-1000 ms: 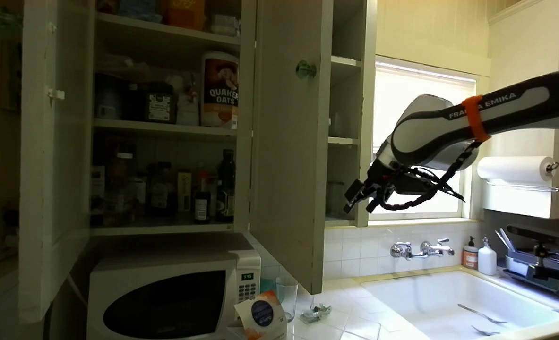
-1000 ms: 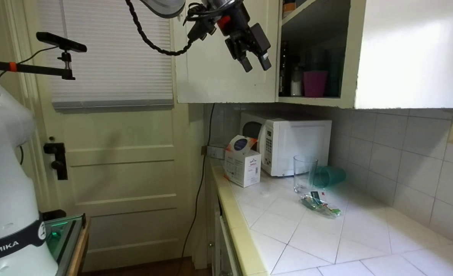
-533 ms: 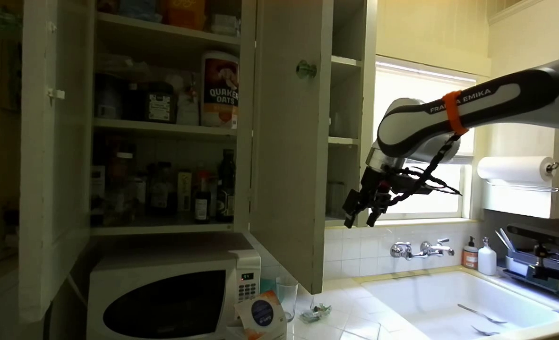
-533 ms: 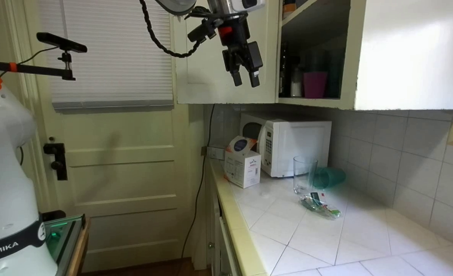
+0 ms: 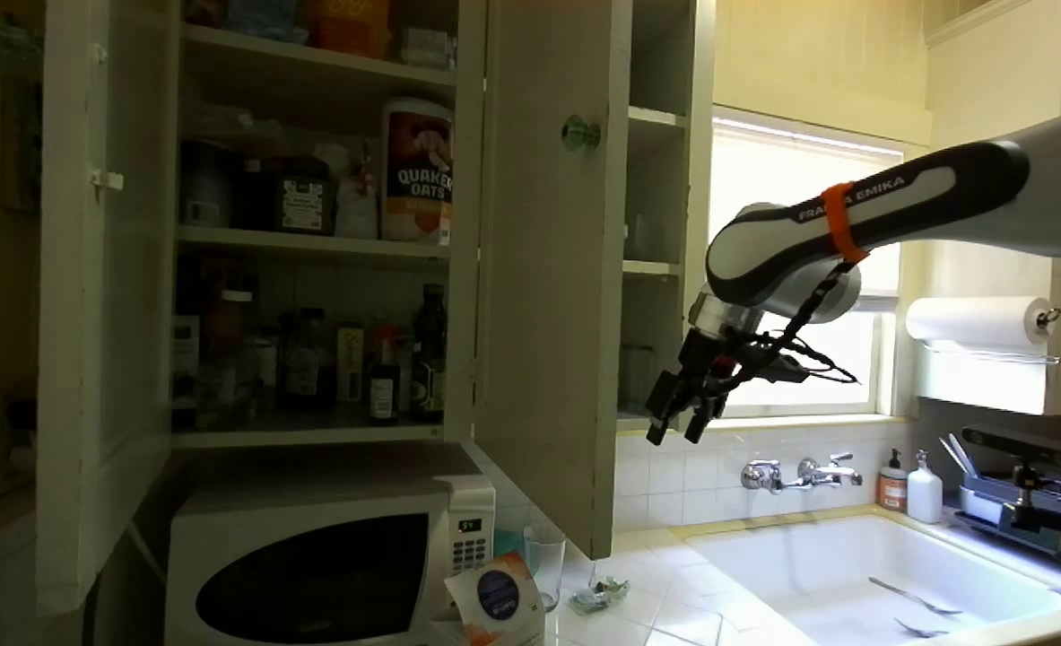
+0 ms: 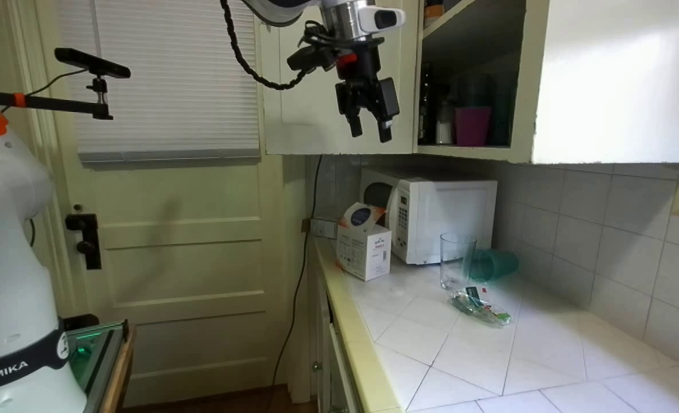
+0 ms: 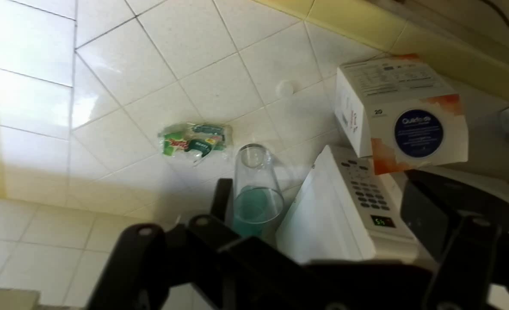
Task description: Open the right cabinet door then put the white box on the bottom shelf.
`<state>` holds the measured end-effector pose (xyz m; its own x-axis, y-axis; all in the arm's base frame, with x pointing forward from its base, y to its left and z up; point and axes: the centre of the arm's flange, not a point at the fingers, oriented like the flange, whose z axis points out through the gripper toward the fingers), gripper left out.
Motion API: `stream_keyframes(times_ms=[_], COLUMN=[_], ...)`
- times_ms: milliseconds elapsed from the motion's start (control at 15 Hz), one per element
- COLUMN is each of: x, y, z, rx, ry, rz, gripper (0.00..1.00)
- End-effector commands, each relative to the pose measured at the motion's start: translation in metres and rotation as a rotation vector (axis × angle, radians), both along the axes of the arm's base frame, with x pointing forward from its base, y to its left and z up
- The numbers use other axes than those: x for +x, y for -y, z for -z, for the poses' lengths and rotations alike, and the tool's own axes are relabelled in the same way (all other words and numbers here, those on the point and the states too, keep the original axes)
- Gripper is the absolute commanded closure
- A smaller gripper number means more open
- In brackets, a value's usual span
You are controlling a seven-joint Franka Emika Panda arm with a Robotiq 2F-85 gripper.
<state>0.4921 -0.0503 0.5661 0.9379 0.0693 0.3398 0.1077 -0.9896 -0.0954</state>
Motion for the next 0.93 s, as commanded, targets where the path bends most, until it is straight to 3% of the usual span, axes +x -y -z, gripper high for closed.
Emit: stream_keyframes(times_ms=[0,267,467,733,867], x=[0.046,0.082,0.091,0.095,0.099], y=[0.020,0.018,-0.007,-0.039,-0.036], z=[0.063,0.128,0.167,0.193,0.189], rx=[0.121,0.239,0.200,0.115,0.148], ry=[-0.060,-0.111,-0.136,-0.088,-0.088], rz=[-0.148,-0.200,-0.177,-0.080,-0.125], gripper=[0.00,0.00,0.00,0.00,0.00])
